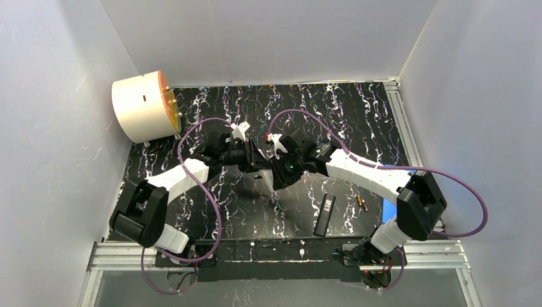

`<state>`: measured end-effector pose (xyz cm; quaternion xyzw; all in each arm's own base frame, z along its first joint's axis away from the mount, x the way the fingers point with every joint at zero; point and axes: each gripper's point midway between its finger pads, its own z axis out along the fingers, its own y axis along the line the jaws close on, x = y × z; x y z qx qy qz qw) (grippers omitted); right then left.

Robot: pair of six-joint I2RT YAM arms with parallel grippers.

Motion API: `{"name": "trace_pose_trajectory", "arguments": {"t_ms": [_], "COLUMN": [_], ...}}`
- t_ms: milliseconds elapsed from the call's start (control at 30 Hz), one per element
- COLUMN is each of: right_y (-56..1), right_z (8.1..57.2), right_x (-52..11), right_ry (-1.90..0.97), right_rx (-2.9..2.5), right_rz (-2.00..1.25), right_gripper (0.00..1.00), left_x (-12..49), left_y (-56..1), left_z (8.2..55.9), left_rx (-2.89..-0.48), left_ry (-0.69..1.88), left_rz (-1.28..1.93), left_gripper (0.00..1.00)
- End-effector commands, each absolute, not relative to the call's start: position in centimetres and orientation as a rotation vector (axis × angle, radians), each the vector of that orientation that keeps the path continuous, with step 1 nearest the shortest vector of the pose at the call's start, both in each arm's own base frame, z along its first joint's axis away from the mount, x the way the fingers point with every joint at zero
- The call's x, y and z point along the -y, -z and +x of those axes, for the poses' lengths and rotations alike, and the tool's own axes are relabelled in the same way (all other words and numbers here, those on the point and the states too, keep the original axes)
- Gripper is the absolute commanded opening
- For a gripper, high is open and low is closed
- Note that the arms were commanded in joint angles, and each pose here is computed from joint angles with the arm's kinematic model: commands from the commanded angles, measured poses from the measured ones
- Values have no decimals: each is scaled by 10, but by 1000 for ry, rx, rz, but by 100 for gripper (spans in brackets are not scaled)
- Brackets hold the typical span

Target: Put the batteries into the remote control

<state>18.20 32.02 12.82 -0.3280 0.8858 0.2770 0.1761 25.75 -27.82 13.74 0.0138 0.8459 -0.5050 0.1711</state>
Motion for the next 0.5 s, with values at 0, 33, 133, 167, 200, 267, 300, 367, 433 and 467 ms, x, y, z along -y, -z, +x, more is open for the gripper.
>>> {"name": "trace_pose_trajectory", "arguments": {"t_ms": [0, 33, 133, 167, 200, 267, 300, 367, 433, 467], "right_y": [-144, -144, -145, -145, -145, -146, -146, -146, -143, -141], "right_z": [207, 207, 209, 209, 208, 207, 206, 205, 202, 200], "right_x": [-336, -336, -338, -338, -338, -337, -337, -334, -332, -330], "right_ry": [-760, -759, -767, -767, -769, -772, -771, -763, -759, -757], "right_rx": [-2420, -2418, -2416, -2417, -2418, -2417, -2416, -2423, -2438, -2447], "right_rz": [-884, -882, -874, -875, -877, -882, -887, -892, -909, -918], "right_gripper": [33, 33, 34, 35, 35, 39, 41, 44, 45, 46], "left_x": [297, 297, 298, 298, 299, 301, 301, 303, 304, 304], "left_y": [-169, -170, -173, -175, -178, -184, -185, -191, -194, -196], "left_z": [242, 242, 242, 242, 243, 244, 244, 246, 248, 249], "left_rx": [-2364, -2364, -2362, -2361, -2356, -2346, -2345, -2337, -2332, -2330], "left_ry": [1594, 1599, 1610, 1615, 1620, 1635, 1639, 1652, 1658, 1662], "left_rz": [137, 139, 130, 125, 124, 131, 128, 129, 125, 122], "left_gripper": [0, 0, 0, 0, 0, 0, 0, 0, 0, 0]}}
